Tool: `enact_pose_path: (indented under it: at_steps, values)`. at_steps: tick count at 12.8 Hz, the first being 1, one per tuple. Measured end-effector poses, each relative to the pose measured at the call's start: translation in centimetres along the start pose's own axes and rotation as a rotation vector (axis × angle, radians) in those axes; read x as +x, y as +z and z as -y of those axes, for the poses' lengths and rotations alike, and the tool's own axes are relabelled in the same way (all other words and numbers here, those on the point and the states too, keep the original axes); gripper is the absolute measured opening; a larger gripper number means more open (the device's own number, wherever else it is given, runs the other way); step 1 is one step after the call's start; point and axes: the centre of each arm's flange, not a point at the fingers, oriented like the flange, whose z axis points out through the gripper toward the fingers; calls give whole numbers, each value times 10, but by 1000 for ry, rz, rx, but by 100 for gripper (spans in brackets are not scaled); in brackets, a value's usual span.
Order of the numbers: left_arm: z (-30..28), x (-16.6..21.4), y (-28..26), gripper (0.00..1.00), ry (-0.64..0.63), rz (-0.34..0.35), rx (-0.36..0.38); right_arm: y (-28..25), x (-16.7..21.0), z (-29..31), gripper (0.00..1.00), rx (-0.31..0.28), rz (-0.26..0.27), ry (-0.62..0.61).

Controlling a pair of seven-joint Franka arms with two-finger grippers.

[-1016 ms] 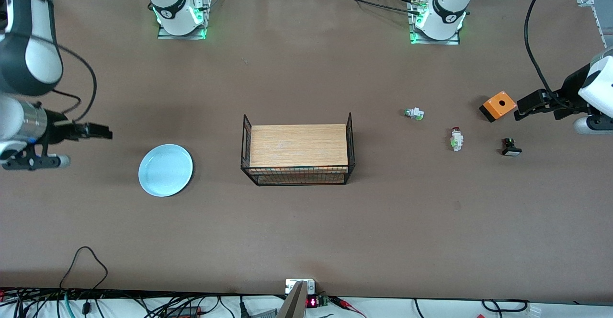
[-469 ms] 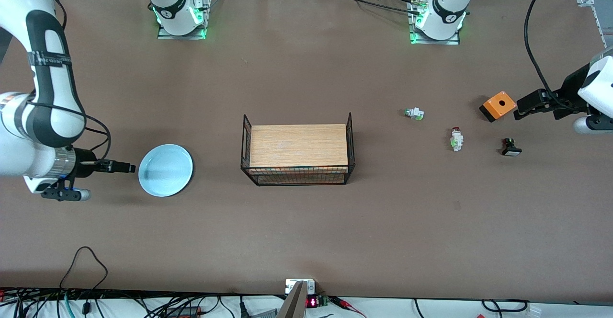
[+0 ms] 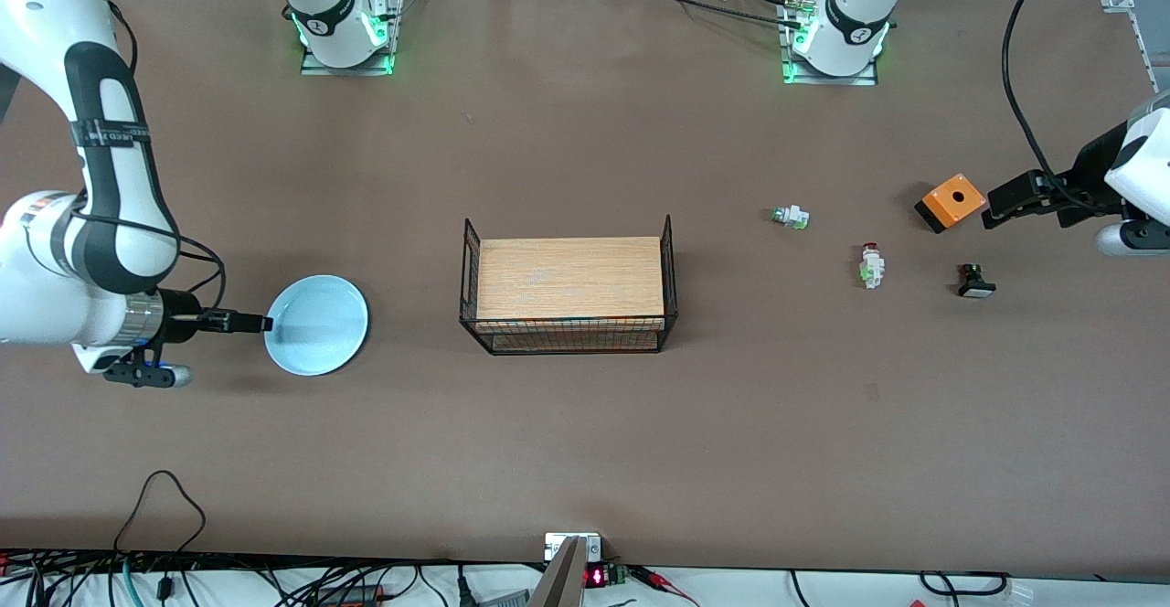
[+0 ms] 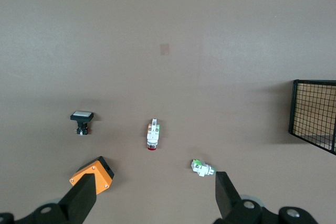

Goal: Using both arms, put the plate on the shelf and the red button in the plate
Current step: 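Reach the right gripper to the light blue plate rim and grasp it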

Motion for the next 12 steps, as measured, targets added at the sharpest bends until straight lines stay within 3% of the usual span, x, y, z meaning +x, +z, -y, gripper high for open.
enact_pose_path:
  at_steps: [5,10,12]
  values:
    - [0,0,1,100,0,1,0,47,18,-9,100,-13,-54,-151]
    - [0,3,9,100,-1,16,1,65,25,-17,100,-25,-75,-164]
    - [1,6,16,100,-2,28,1,75,26,-20,94,-27,-70,-179]
